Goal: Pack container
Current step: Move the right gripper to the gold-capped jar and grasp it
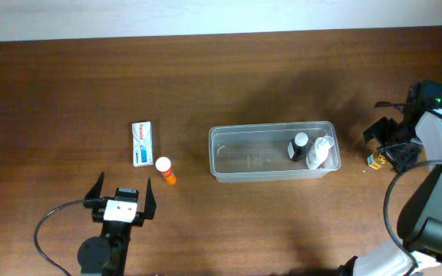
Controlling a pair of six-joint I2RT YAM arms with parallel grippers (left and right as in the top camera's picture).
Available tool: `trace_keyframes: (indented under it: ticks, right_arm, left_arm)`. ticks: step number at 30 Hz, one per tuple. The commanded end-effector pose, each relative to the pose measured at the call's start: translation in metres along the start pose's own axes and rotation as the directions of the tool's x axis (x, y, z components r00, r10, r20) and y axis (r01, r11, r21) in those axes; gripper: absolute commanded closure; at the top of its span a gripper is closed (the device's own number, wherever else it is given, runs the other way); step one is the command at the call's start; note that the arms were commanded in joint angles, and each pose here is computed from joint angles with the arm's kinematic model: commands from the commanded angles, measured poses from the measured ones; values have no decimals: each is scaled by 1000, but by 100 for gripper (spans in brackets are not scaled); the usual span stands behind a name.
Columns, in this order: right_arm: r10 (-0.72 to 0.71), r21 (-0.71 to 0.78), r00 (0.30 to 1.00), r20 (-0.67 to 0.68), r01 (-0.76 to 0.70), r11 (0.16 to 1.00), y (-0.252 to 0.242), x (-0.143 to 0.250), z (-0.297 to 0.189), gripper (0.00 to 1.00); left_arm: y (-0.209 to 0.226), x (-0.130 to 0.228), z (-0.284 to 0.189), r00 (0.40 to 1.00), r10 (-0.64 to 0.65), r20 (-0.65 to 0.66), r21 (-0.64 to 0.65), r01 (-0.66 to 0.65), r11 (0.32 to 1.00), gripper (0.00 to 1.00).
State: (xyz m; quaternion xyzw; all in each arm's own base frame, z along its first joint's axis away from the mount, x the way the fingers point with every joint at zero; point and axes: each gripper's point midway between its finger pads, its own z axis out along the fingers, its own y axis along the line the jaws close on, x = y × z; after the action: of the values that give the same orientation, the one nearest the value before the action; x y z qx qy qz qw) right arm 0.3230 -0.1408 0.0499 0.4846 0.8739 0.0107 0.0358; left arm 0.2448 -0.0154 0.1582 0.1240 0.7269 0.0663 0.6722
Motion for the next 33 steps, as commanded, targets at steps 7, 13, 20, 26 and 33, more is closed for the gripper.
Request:
trace_keyframes:
  ticks: [7,13,20,26,33]
  right_arm:
    - [12,54,999,-30,-10,998,-6,-2,30,22]
    - [11,44,1000,-15,-10,999,-3,-6,33,28]
    - [11,47,1000,-20,-10,999,-3,-7,38,30]
    - [12,66,999,-48,-9,998,-5,-3,50,34]
    - [12,67,999,-49,-9,998,-5,-3,51,47]
  left_arm:
    - [-1,0,0,1000,1,5,5,-1,1000,1]
    - [-1,0,0,1000,1,5,5,-1,1000,1]
    - [-1,0,0,1000,1,5,5,-1,1000,1]
    - [-1,0,0,1000,1,5,5,-1,1000,1]
    - [-1,0,0,1000,1,5,5,-1,1000,1]
